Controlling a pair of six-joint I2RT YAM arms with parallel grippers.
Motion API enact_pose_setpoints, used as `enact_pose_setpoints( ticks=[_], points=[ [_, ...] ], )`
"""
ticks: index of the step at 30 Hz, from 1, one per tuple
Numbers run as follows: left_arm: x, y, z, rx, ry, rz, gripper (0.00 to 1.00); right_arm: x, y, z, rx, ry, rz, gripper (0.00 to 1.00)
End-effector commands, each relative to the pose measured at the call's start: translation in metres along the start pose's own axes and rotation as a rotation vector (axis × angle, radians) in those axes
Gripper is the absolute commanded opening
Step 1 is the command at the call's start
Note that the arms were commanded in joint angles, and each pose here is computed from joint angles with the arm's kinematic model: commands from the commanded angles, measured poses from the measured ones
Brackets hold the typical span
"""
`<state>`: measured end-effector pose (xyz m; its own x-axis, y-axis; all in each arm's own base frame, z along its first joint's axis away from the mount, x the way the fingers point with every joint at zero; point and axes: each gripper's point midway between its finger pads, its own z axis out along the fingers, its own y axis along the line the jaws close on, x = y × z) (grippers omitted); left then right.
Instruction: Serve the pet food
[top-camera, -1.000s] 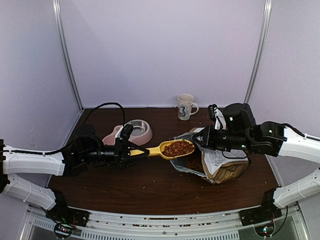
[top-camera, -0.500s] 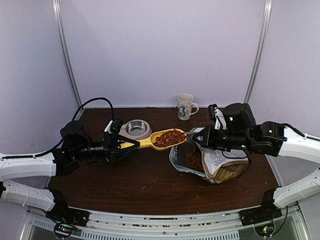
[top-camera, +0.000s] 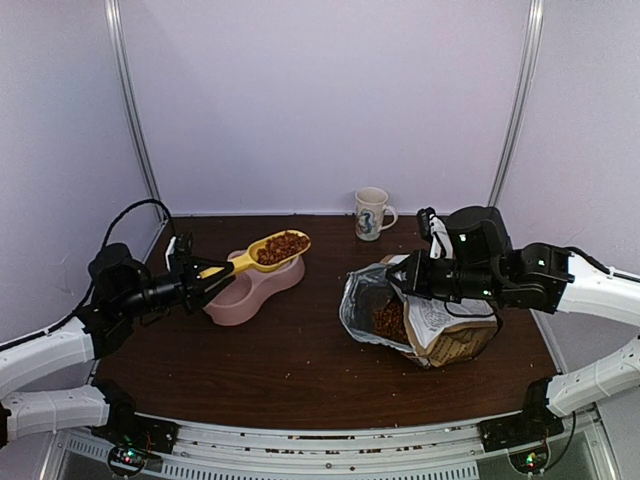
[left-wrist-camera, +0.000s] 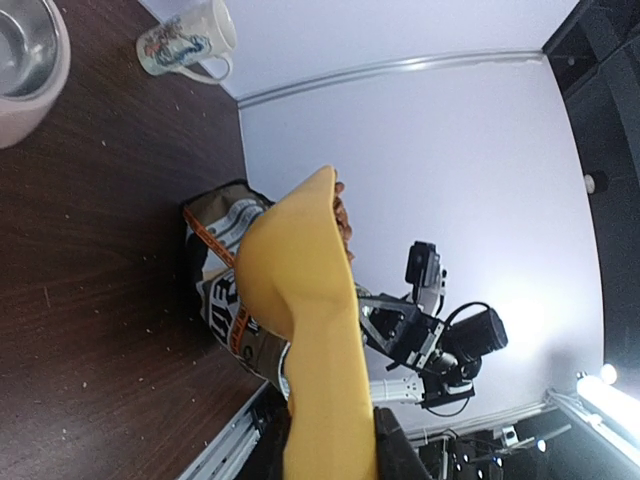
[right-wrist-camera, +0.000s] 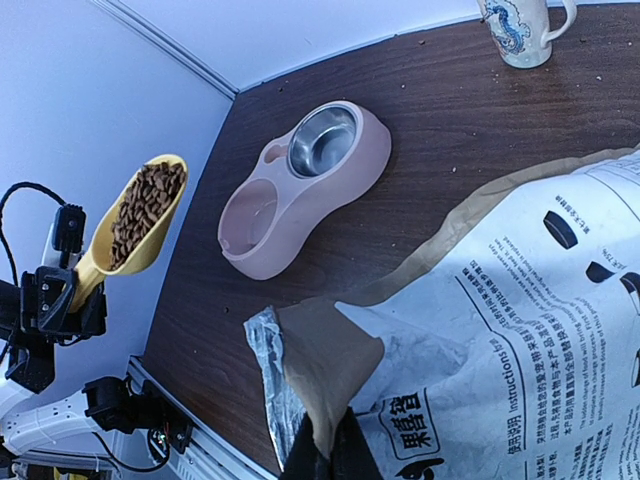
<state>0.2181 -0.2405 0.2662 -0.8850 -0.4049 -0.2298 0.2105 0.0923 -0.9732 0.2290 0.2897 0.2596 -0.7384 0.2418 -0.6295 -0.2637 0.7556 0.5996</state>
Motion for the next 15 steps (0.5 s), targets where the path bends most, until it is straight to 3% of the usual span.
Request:
enact_pose_setpoints(
  ticks=[1, 15],
  points=[
    [-0.022, 0.002, -0.022, -0.002, -0.094, 0.027, 0.0, -0.031, 0.015, -0.016, -0.05, -0.115, 0.014, 0.0],
    [-0.066, 0.062, -0.078, -0.124, -0.318, -0.016, 0.0, -0.032, 0.014, -0.014, -0.039, -0.115, 0.003, 0.0]
  ],
)
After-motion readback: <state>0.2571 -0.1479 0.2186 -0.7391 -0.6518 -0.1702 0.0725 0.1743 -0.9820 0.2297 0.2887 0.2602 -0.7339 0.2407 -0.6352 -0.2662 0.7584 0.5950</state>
